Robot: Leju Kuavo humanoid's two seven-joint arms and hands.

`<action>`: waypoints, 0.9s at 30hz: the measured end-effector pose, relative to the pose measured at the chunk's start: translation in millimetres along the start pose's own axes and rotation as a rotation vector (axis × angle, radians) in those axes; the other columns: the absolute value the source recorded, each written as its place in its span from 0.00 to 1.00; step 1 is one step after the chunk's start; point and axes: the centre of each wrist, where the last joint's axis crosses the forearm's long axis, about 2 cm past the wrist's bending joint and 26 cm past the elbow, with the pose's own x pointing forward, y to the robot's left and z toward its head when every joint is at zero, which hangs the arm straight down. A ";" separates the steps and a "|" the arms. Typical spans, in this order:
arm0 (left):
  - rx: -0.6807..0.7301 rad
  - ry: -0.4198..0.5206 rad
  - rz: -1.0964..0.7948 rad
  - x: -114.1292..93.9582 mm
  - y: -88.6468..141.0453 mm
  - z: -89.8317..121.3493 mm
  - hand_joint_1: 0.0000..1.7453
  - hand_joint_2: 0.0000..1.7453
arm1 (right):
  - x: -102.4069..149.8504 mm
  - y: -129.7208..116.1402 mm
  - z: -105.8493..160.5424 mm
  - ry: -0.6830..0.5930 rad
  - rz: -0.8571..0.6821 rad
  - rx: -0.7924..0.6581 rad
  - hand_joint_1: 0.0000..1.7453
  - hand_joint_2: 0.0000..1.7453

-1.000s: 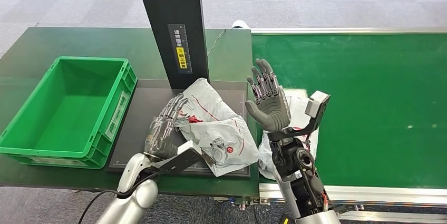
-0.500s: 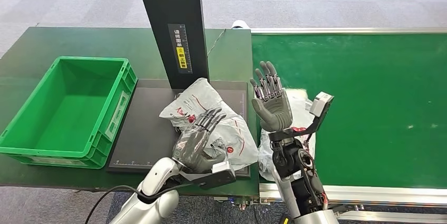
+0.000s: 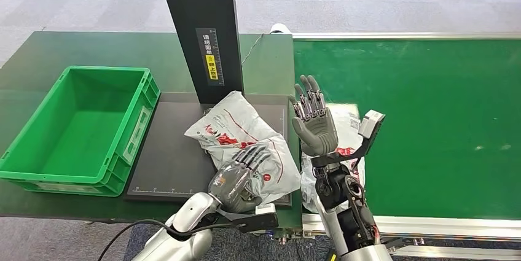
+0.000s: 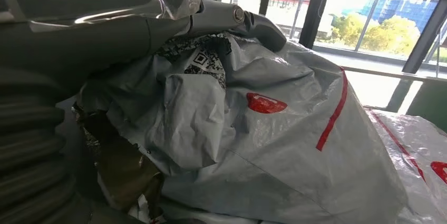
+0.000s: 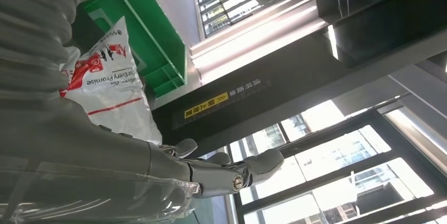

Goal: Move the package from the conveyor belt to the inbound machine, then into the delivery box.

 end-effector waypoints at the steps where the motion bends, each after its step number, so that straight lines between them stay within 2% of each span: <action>1: -0.009 0.002 -0.008 -3.8 -0.7 -1.6 0.00 1.00 | 0.4 0.9 0.2 -0.001 -0.002 0.003 0.00 1.00; 2: -0.018 0.005 -0.017 -7.1 0.0 -3.7 0.05 1.00 | 1.0 2.1 0.2 -0.003 -0.004 0.009 0.00 1.00; 6: -0.043 0.034 -0.041 -18.3 3.3 -9.6 0.91 1.00 | 2.7 9.0 -1.6 -0.005 -0.010 0.042 0.00 1.00; 7: -0.047 0.042 -0.045 -20.7 3.1 -9.7 0.96 1.00 | 2.8 10.8 -2.0 -0.005 -0.010 0.049 0.00 1.00; 10: -0.049 0.065 -0.055 -28.0 1.0 -7.1 1.00 1.00 | 2.7 15.0 -2.9 -0.006 -0.011 0.067 0.00 1.00; 20: 0.010 0.099 -0.064 -42.1 2.8 -1.3 1.00 1.00 | 1.4 17.5 -0.1 -0.005 -0.014 0.071 0.00 1.00; 27: 0.170 0.085 0.026 -52.9 15.7 2.2 1.00 1.00 | 0.0 15.6 13.6 -0.015 -0.008 0.026 0.00 1.00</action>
